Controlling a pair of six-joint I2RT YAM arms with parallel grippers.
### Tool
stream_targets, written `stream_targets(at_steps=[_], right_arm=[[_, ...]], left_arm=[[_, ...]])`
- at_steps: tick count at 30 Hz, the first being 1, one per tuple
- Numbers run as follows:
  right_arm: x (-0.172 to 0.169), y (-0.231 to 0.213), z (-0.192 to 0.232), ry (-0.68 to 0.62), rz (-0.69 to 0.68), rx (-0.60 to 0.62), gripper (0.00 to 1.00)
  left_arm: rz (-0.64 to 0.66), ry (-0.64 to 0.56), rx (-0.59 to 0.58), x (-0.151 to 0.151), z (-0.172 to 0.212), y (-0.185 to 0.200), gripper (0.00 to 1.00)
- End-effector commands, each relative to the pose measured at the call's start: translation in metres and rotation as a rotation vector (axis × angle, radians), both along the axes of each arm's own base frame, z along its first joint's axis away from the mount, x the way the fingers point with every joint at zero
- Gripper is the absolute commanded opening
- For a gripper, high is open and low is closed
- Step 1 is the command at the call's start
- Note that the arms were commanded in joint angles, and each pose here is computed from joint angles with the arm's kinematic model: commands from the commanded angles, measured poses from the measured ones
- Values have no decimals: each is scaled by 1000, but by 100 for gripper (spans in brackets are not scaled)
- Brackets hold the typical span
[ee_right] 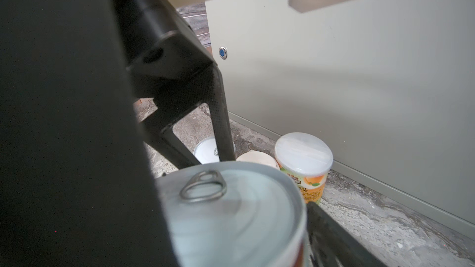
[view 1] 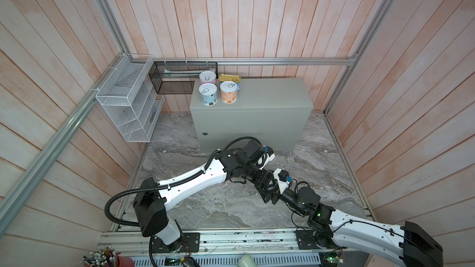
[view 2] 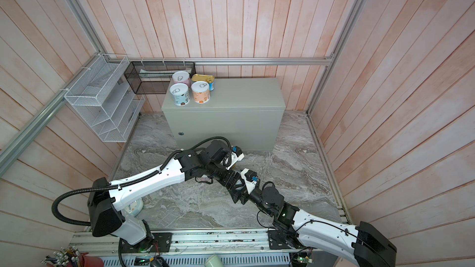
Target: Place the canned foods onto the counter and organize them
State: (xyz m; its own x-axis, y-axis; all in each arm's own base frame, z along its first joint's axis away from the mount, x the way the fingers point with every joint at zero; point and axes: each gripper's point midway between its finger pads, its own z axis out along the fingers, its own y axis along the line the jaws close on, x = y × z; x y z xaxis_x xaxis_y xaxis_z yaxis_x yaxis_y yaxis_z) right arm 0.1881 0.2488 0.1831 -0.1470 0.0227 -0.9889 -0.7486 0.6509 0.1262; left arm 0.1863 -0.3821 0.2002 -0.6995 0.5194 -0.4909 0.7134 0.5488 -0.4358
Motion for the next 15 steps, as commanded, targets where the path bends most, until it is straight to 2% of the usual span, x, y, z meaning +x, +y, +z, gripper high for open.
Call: stream_targets(at_steps=[1, 15], right_arm=[[15, -13, 22, -38, -110, 56, 95], [14, -19, 21, -30, -124, 74, 95]], left_arm=[[-66, 72, -5, -24, -5, -5, 59], [-52, 63, 5, -22, -5, 0, 59]])
